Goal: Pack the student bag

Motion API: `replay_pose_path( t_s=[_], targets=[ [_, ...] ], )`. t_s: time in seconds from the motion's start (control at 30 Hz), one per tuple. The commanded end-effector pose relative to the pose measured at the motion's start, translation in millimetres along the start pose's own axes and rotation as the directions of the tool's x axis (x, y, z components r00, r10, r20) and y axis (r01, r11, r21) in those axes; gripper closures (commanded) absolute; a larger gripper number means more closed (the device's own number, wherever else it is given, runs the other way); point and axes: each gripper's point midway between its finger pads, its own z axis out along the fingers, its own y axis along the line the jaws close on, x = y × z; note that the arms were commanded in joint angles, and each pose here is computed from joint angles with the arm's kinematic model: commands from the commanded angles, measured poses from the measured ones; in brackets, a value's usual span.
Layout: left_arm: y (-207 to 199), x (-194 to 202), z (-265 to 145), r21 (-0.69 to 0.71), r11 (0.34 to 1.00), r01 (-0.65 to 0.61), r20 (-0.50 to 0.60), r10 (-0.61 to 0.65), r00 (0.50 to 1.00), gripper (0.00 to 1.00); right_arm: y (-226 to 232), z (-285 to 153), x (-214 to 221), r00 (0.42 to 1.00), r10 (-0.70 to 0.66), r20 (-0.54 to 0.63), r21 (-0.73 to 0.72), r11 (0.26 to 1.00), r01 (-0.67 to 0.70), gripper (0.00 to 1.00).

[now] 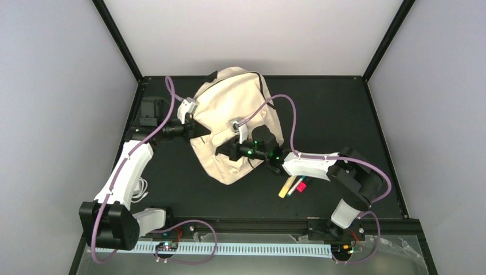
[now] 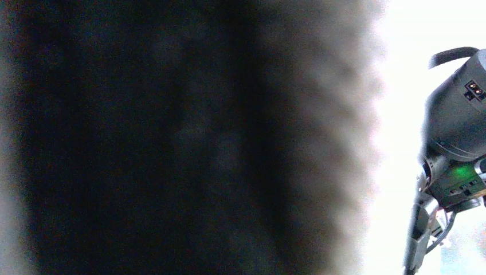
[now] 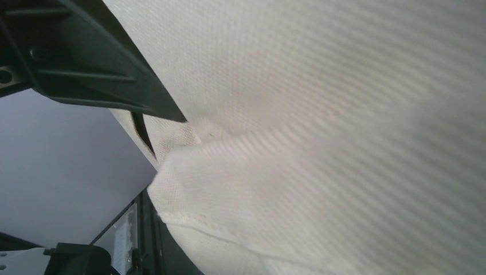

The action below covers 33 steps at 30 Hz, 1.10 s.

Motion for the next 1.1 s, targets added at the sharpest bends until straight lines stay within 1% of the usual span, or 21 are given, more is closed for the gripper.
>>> replay_pose_path(
  t_s=[0.0,0.1,0.17,0.23,0.37,0.47,0.57,0.67,0.8,0.87,1.0,1.07],
  targets=[
    [-26,-26,-11,0.054,0.993,-0.1,0.048,0.098,0.994,0.98,-7,-16,-15,0.997,-0.034,0.064,0.047,0.998,0.031,0.99],
    [-29,-23,-13,0.05,0.985,-0.164,0.017,0.163,0.986,0.98,-13,-36,-21,0.995,-0.077,0.058,0.115,0.991,0.07,0.99],
    [-35,-22,-17,0.053,0.964,-0.26,-0.019,0.262,0.965,0.98,-22,-50,-25,0.994,-0.097,0.058,0.164,0.983,0.086,0.99],
    [-36,-20,-21,0.028,0.939,-0.344,-0.068,0.345,0.936,0.98,-36,-64,-27,0.992,-0.12,0.048,0.229,0.968,0.106,0.99],
    [-44,-20,-27,0.042,0.914,-0.404,-0.094,0.406,0.909,0.98,-64,-92,-38,0.986,-0.165,0.031,0.346,0.927,0.144,0.99],
    [-48,-20,-30,0.051,0.906,-0.42,-0.1,0.423,0.901,0.98,-93,-117,-44,0.984,-0.176,0.019,0.44,0.885,0.149,0.99],
    [-48,-20,-30,0.053,0.905,-0.422,-0.102,0.426,0.899,0.98,-125,-147,-47,0.987,-0.159,0.033,0.527,0.842,0.118,0.99],
    [-49,-19,-31,0.052,0.905,-0.423,-0.104,0.426,0.899,0.98,-151,-177,-49,0.987,-0.146,0.062,0.603,0.794,0.079,0.99],
    [-50,-20,-33,0.045,0.9,-0.434,-0.106,0.436,0.894,0.98,-172,-209,-56,0.982,-0.134,0.131,0.652,0.758,0.016,0.99],
    [-51,-20,-33,0.046,0.898,-0.437,-0.106,0.439,0.892,0.98,-176,-216,-59,0.98,-0.14,0.142,0.664,0.748,0.011,0.99],
    [-52,-19,-33,0.054,0.9,-0.433,-0.103,0.437,0.894,0.98,-177,-213,-66,0.98,-0.157,0.122,0.664,0.747,0.037,0.99],
    [-53,-20,-33,0.056,0.899,-0.435,-0.098,0.438,0.894,0.98,-173,-212,-73,0.978,-0.168,0.122,0.65,0.758,0.05,0.99]
  ],
)
